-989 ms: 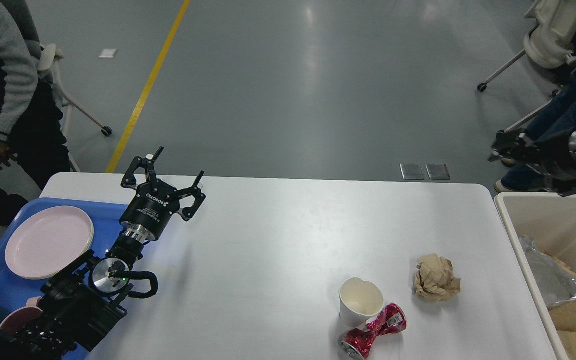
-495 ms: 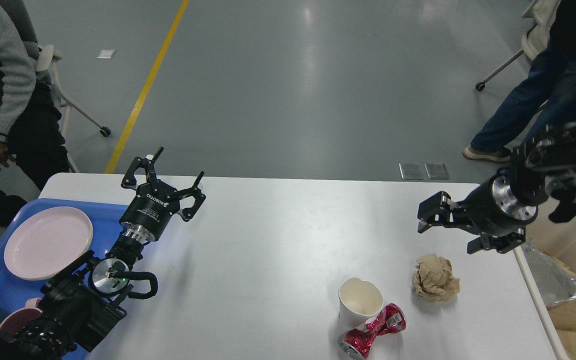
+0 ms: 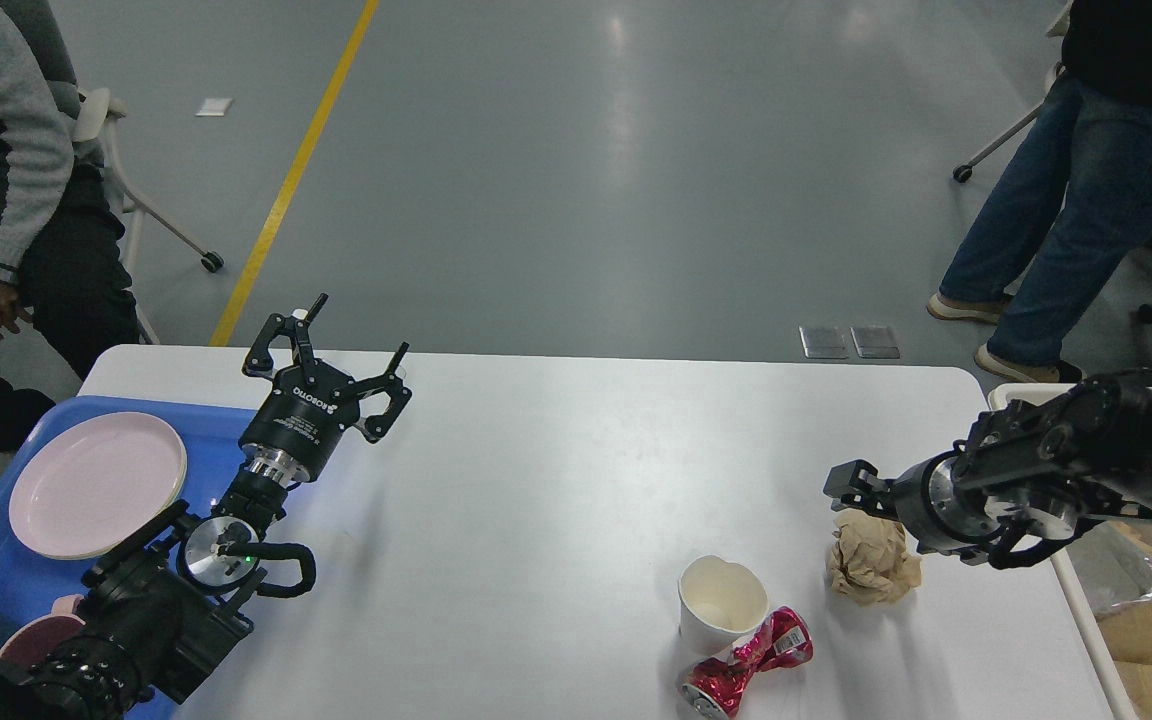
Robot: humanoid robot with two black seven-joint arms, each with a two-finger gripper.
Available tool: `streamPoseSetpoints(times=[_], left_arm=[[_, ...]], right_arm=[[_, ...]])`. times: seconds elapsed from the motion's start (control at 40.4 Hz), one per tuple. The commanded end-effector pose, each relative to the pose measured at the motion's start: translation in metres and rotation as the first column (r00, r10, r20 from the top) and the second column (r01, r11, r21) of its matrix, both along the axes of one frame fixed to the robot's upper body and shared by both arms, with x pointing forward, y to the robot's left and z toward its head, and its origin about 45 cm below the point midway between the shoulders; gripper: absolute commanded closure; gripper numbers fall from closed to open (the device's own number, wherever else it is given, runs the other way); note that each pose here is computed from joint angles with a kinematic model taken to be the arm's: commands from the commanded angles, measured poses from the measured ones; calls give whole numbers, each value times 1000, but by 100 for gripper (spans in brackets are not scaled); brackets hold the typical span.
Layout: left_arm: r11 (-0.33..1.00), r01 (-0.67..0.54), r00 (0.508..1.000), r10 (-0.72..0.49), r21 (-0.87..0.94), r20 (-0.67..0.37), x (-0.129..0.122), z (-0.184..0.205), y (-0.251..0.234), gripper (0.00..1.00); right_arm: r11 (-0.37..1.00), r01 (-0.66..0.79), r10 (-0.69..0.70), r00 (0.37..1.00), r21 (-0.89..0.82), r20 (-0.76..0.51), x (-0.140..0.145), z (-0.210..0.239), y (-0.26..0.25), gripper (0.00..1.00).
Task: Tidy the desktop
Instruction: 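Lower the right gripper onto the crumpled paper ball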
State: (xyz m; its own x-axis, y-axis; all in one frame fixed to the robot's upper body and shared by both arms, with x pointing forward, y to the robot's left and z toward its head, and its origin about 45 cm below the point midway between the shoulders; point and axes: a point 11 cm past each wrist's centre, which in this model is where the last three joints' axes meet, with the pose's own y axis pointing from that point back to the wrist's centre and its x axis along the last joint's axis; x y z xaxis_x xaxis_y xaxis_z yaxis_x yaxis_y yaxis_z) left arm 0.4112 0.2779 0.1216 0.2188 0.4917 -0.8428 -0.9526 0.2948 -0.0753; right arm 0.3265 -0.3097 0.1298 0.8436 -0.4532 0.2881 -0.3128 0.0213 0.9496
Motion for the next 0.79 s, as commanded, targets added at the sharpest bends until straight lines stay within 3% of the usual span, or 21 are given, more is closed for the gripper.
streamPoseSetpoints(times=[0.0,0.321,0.371,0.445,0.544,0.569,0.618,0.767], left_arm=[[1000,1,1000,-1,-1,1,0,0,-1,3],[1000,1,1000,-1,1,0,0,0,0,3],[1000,1,1000,-1,-1,1,0,0,-1,3],[1000,0,1000,0,-1,0,0,0,0,3],[1000,0,1000,0,-1,0,0,0,0,3],[1000,0,1000,0,-1,0,0,0,0,3],[1000,-1,1000,1,1,0,0,0,1,3],[1000,1,1000,-1,-1,1,0,0,-1,3]], right_arm=[[1000,13,-13,1000,-16,2,-5,-20,6,0],[997,33,-32,999,-74,21,-17,-61,-6,1],[995,44,-42,999,-84,27,-20,-65,-11,16],[995,45,-43,999,-87,28,-22,-68,-12,48],[996,42,-41,999,-78,11,-26,-68,-8,62],[996,41,-41,999,-76,4,-28,-69,-8,71],[996,42,-42,999,-78,6,-28,-69,-8,100],[995,45,-43,999,-84,34,-23,-65,-8,100]])
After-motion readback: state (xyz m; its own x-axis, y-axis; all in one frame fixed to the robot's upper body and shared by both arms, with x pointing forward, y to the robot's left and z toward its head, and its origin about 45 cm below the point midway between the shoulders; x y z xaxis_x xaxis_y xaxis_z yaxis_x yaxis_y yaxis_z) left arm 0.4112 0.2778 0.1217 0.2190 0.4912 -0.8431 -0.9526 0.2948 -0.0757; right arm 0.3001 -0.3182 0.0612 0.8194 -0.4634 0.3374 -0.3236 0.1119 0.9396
